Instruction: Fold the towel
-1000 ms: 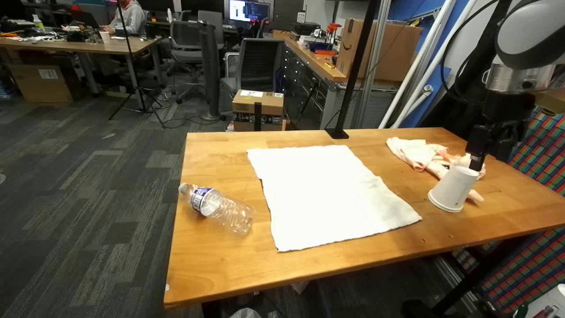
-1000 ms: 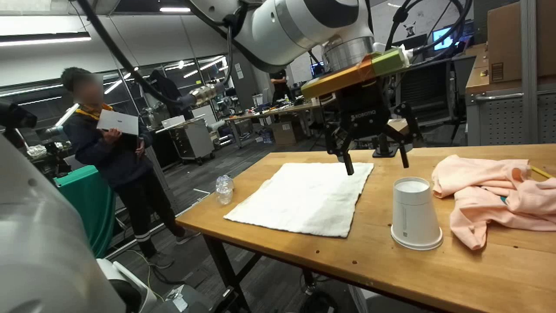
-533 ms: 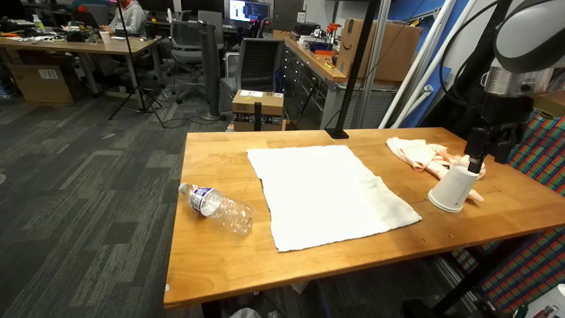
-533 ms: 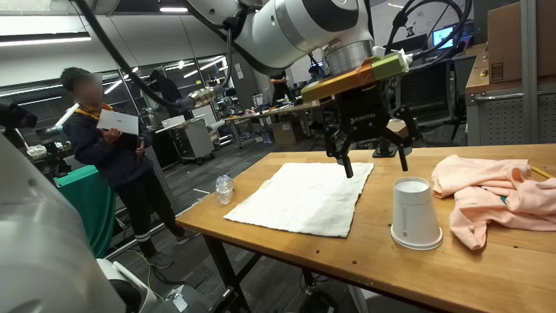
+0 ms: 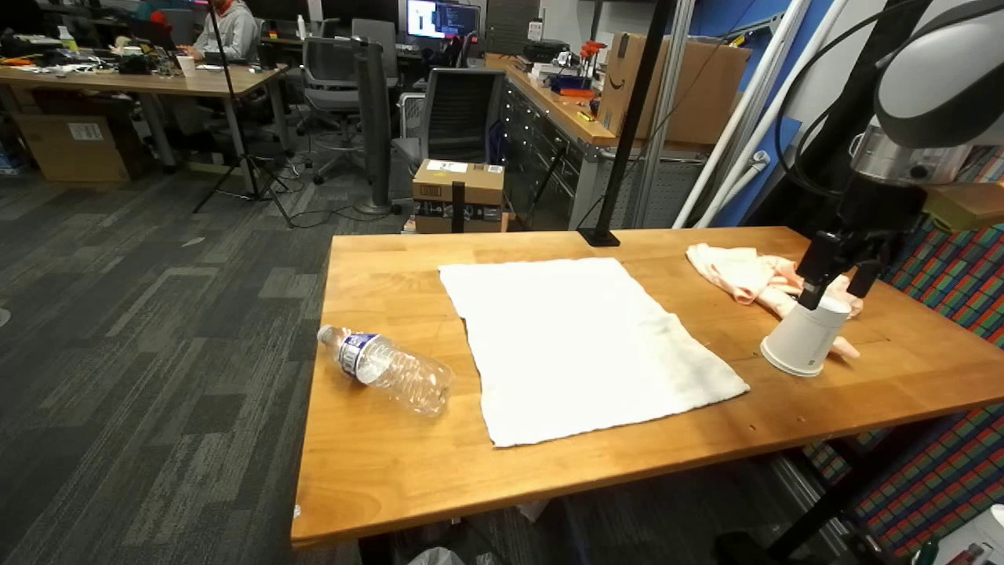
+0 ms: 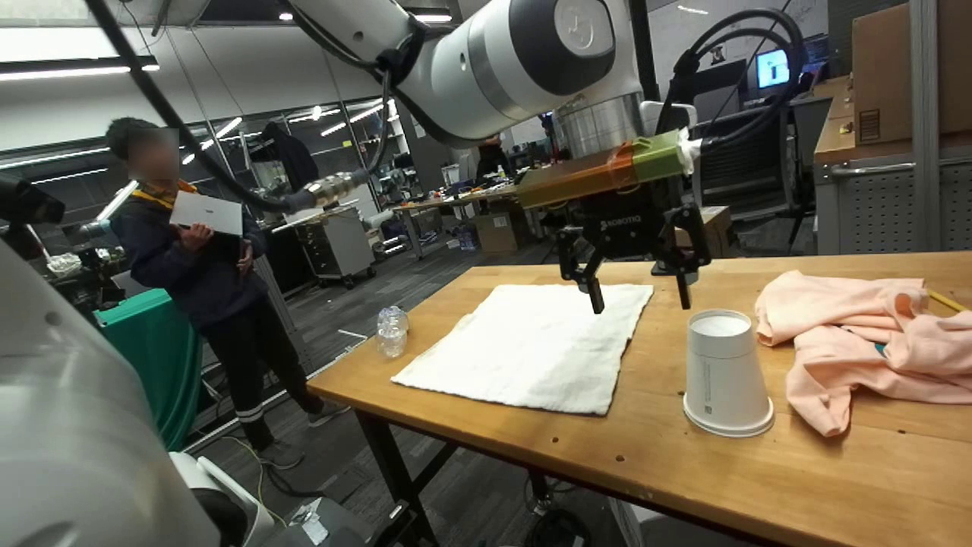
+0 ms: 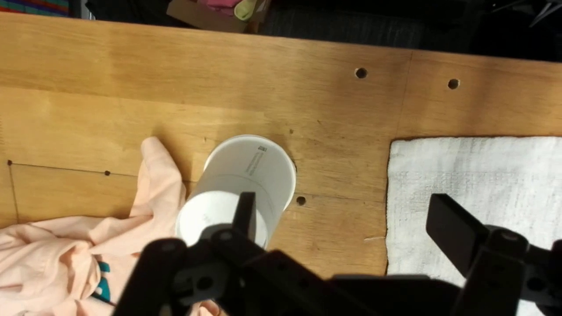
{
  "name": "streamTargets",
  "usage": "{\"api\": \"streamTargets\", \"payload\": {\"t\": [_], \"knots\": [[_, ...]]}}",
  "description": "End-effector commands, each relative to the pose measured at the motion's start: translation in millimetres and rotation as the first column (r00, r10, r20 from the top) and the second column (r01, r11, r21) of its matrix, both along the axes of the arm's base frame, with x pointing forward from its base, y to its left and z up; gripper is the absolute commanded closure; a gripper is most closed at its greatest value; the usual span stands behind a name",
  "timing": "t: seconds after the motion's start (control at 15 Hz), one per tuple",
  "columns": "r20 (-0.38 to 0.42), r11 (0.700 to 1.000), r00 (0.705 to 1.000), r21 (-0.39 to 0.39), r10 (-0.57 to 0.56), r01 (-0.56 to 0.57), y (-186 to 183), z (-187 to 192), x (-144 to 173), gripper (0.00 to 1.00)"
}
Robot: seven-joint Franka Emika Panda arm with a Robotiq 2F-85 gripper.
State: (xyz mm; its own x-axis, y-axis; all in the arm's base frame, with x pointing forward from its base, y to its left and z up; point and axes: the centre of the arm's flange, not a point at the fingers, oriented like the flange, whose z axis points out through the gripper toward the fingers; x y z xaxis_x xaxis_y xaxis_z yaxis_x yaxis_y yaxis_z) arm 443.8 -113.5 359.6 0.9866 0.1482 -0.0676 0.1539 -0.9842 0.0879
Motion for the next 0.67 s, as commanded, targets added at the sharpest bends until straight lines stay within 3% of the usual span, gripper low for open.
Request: {"api": "streamTargets", "payload": {"t": [0.0,0.27,0.6], "knots": [[0.076,0.999,0.997,0.038,-0.028,0.025,18.6,-8.8,-20.8,0.0],[0.109,0.997,0.993,0.059,-0.047,0.041,52.6,-22.9,-27.6,0.0],[0.188,1.0,0.982,0.012,0.013,-0.016,105.1,-39.8,-13.0,0.0]]}}
